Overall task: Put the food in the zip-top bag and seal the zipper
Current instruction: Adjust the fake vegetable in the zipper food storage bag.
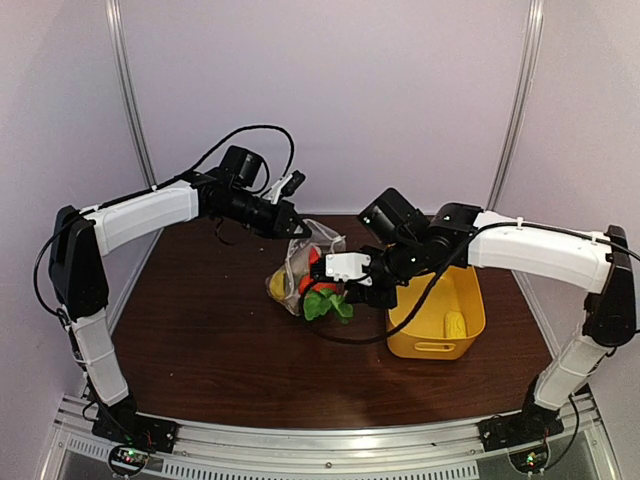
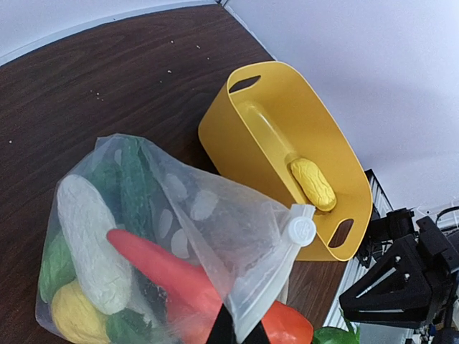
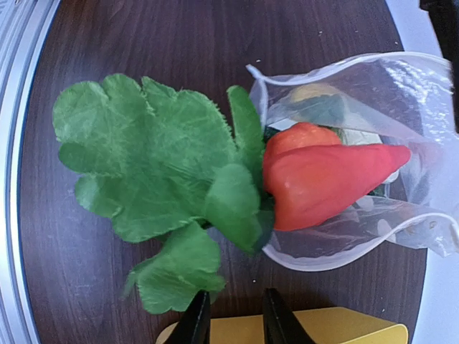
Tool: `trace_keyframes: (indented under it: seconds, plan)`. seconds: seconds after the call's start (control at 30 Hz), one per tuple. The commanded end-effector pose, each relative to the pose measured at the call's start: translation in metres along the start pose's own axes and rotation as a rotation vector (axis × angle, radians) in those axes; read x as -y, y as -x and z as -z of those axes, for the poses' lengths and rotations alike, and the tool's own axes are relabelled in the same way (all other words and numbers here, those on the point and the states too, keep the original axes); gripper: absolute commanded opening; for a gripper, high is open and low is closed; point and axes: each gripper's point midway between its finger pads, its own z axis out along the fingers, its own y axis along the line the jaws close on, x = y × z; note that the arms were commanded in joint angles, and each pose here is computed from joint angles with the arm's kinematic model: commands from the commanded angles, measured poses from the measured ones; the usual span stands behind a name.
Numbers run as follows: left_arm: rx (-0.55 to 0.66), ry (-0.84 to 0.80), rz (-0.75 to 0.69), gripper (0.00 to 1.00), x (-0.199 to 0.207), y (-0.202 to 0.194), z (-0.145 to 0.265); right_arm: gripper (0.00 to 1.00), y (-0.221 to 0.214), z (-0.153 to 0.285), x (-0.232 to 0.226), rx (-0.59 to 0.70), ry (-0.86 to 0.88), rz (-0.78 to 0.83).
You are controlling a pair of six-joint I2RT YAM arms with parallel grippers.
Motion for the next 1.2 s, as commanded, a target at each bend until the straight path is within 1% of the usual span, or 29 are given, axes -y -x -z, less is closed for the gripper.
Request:
trace_keyframes:
  seconds: [0.0, 0.17, 0.23, 0.3, 0.37, 0.43, 0.53, 0.63, 0.8, 0.9, 0.97, 1.1, 1.17]
  plan:
    - [0.059, -0.033, -0.033, 0.00, 0.014, 0.015, 0.017, 0.23, 0.030, 0.006, 0.029, 0.070, -0.075, -0.093]
    - [0.065, -0.038, -0.036, 0.00, 0.018, 0.016, 0.020, 0.13, 0.040, -0.009, 0.041, 0.062, -0.081, -0.128]
    - [0.070, -0.039, -0.039, 0.00, 0.019, 0.017, 0.022, 0.12, 0.044, -0.012, 0.042, 0.061, -0.066, -0.132]
    - [0.074, -0.027, -0.041, 0.00, 0.018, 0.018, 0.023, 0.13, 0.048, -0.008, 0.042, 0.062, -0.056, -0.134]
    - [0.079, -0.016, -0.040, 0.00, 0.016, 0.018, 0.024, 0.20, 0.050, 0.002, 0.042, 0.075, -0.054, -0.134]
    - [0.079, -0.014, -0.035, 0.00, 0.016, 0.018, 0.024, 0.32, 0.054, 0.018, 0.039, 0.104, -0.047, -0.116]
    - [0.080, -0.013, -0.035, 0.00, 0.016, 0.018, 0.024, 0.47, 0.061, 0.040, 0.029, 0.161, -0.018, -0.055]
    - [0.079, -0.017, -0.031, 0.00, 0.013, 0.018, 0.024, 0.57, 0.061, 0.042, 0.019, 0.178, 0.018, 0.008]
    - [0.076, -0.031, -0.025, 0.00, 0.014, 0.018, 0.024, 0.65, 0.069, 0.029, 0.008, 0.176, 0.108, -0.012]
    - [0.077, -0.031, -0.037, 0.00, 0.014, 0.018, 0.024, 0.69, 0.066, 0.015, 0.015, 0.106, 0.042, 0.016]
    - [0.076, -0.034, -0.040, 0.00, 0.014, 0.018, 0.024, 0.71, 0.069, 0.009, 0.009, 0.077, 0.048, 0.065]
    - [0.077, -0.039, -0.039, 0.00, 0.014, 0.019, 0.025, 0.72, 0.083, 0.007, 0.006, 0.091, 0.018, 0.091]
    - [0.079, -0.040, -0.040, 0.00, 0.015, 0.019, 0.026, 0.72, 0.083, 0.002, 0.009, 0.067, -0.004, 0.097]
